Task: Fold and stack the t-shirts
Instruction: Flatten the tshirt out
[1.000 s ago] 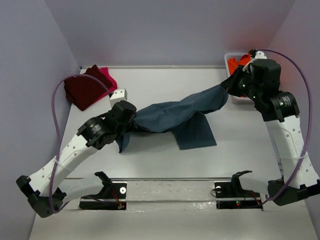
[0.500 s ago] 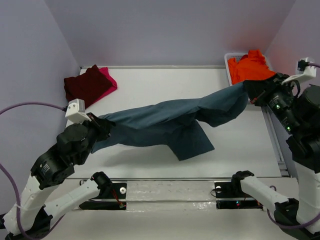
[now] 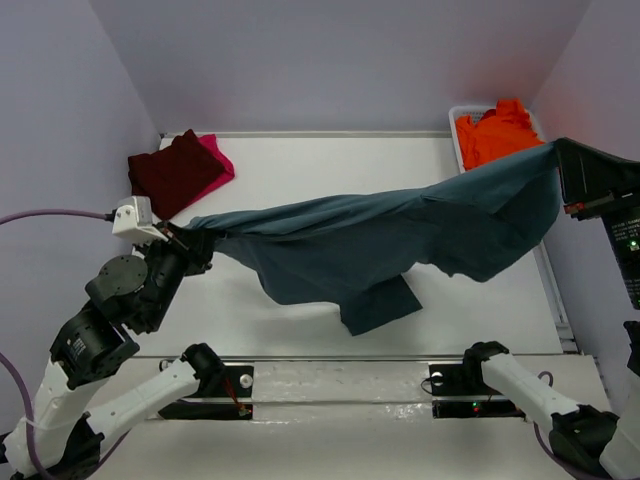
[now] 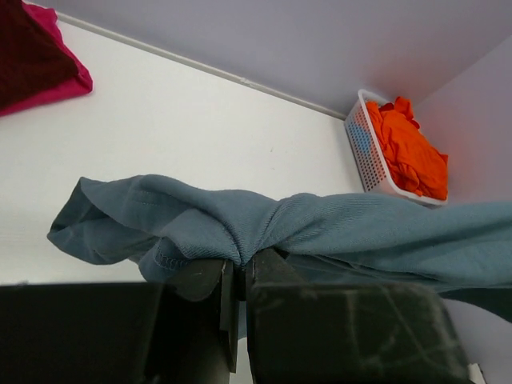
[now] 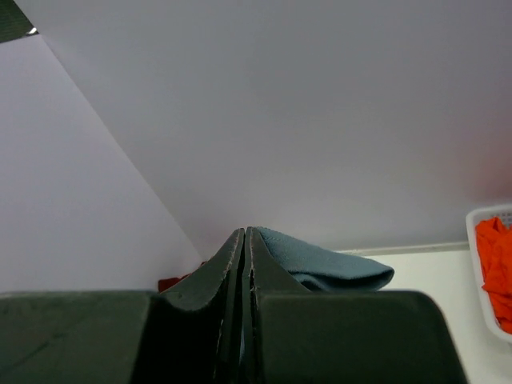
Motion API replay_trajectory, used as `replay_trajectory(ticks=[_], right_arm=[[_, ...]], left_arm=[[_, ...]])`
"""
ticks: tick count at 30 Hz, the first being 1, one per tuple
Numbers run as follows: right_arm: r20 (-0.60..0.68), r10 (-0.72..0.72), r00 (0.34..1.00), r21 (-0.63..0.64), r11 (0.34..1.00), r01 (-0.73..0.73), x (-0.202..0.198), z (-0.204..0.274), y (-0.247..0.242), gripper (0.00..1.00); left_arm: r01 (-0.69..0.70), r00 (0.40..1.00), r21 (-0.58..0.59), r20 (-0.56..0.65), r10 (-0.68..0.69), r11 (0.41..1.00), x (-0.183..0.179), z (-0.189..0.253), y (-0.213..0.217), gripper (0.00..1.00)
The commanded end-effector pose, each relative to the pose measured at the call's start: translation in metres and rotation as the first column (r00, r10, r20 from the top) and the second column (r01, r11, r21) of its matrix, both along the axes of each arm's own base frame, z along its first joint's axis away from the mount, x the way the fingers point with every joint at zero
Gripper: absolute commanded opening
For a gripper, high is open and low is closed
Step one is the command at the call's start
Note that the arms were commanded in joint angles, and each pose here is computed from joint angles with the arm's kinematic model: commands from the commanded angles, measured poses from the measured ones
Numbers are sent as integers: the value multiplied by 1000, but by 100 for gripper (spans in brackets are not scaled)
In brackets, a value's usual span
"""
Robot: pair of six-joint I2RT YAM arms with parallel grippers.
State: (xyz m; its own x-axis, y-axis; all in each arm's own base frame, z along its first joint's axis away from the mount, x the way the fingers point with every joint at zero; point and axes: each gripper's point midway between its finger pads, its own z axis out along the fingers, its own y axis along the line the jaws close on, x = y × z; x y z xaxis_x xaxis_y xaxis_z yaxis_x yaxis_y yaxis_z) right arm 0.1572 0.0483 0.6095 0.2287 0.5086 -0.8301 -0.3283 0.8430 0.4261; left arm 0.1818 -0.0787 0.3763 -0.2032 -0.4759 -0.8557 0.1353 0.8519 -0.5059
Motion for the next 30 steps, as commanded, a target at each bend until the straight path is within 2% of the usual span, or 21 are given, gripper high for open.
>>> replay_trajectory(ticks=[1, 5, 8, 11, 12, 14, 18, 22, 23, 25, 26, 27, 28, 30], right_arm=[[41, -39, 998, 2, 999, 39, 28, 20, 1, 7], [-82, 11, 997, -35, 999, -14, 75, -9, 24, 7], [-219, 29, 975, -67, 997, -45, 124, -47, 42, 7], [-367, 22, 930, -100, 993, -63, 176, -94, 58, 7], [-448, 14, 894, -119, 990, -75, 200, -122, 65, 7], [-529, 22, 849, -129, 986, -105, 222, -153, 75, 7], [-663, 72, 745, -119, 973, -199, 272, -224, 104, 7], [-701, 58, 710, -132, 969, -210, 302, -255, 112, 7], [-725, 52, 687, -138, 966, -219, 316, -274, 116, 7], [-722, 45, 690, -153, 963, -223, 332, -276, 120, 7], [-745, 35, 666, -160, 960, -229, 346, -297, 124, 7], [-727, 33, 686, -164, 962, -220, 356, -289, 125, 7], [-749, 25, 662, -168, 959, -227, 371, -310, 129, 7], [-752, 17, 659, -177, 958, -228, 394, -322, 134, 7]], left_arm=[[-45, 998, -12, 48, 45, 999, 18, 26, -6, 6], [-49, 998, 11, 29, 49, 999, 31, 27, -18, 6], [-50, 998, 47, -39, 52, 998, 49, 13, -38, 7], [-29, 997, 47, -75, 32, 998, 58, 9, -54, 10], [-4, 995, 59, -95, 10, 998, 64, 4, -66, 12], [21, 990, 87, -138, -9, 996, 76, -8, -84, 12], [-4, 971, 151, -234, 39, 988, 102, -34, -101, 10], [-28, 944, 175, -320, 84, 984, 124, -59, -103, 6], [-49, 924, 198, -362, 120, 979, 139, -76, -97, 6], [-59, 902, 197, -410, 137, 979, 155, -92, -93, 6], [-49, 884, 214, -445, 142, 976, 164, -109, -96, 6], [-40, 877, 234, -458, 146, 971, 175, -121, -99, 6], [-48, 872, 253, -462, 165, 966, 182, -128, -97, 6], [-76, 854, 290, -475, 213, 954, 204, -143, -89, 6]])
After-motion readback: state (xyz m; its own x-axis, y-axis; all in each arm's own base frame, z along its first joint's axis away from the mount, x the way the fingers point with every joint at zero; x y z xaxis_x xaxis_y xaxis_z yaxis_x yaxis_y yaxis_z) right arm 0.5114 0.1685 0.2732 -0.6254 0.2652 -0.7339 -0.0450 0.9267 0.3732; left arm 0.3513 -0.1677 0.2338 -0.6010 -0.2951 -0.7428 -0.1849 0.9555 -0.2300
